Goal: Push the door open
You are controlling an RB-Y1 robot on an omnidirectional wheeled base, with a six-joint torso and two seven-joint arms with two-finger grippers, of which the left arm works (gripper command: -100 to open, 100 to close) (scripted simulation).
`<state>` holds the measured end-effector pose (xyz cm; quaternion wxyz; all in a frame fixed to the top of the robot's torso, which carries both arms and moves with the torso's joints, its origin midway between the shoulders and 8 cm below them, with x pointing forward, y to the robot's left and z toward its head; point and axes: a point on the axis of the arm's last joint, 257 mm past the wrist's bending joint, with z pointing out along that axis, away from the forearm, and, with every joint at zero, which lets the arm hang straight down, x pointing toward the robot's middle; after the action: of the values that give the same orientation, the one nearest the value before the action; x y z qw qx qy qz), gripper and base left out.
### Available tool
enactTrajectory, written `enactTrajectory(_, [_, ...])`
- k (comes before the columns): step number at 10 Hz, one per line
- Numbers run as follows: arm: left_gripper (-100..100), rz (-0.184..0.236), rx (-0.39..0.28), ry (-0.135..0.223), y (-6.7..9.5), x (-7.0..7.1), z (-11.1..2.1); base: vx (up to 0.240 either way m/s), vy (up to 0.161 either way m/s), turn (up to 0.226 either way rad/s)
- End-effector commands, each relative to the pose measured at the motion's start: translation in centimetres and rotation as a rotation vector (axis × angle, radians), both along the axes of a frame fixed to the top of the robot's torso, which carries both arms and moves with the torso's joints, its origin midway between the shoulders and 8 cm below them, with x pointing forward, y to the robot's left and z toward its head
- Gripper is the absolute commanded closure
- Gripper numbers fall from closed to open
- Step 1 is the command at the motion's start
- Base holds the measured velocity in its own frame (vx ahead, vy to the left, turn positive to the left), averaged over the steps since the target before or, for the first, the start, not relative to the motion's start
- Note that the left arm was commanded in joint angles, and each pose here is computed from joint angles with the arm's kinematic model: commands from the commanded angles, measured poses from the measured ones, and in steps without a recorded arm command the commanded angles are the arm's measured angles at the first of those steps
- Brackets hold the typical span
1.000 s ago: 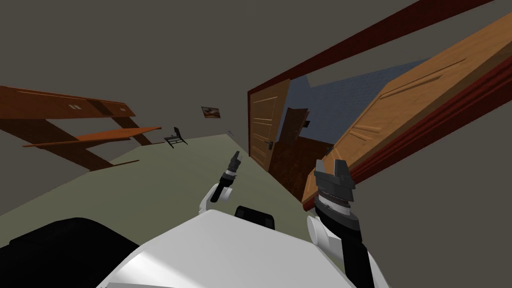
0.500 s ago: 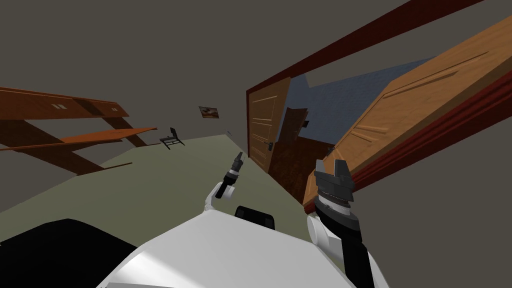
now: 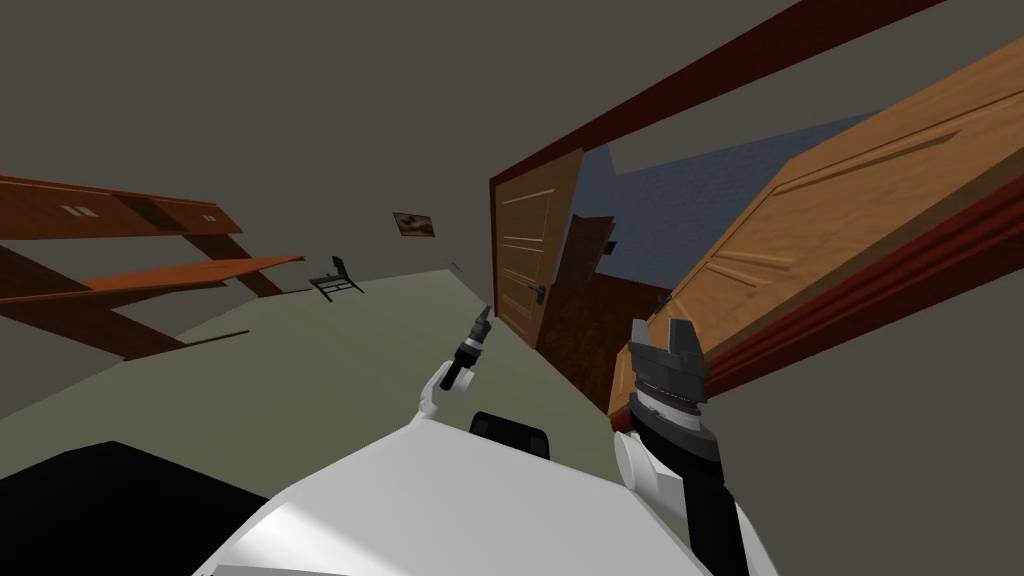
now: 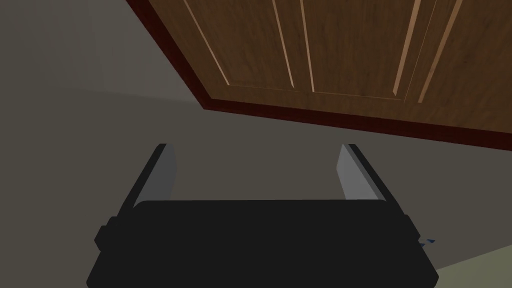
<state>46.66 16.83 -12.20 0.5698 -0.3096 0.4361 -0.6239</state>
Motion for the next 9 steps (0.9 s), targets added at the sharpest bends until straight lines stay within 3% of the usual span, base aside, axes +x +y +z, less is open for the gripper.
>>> enactTrajectory(1, [-100,-0.014,0.000,0.018,-0.7,0.6,-0.8,0.109,0.034,-0.026])
enactTrajectory(9, [-100,-0.081,0.003,0.108,-3.8,3.7,-4.9,0.096,0.022,-0.030])
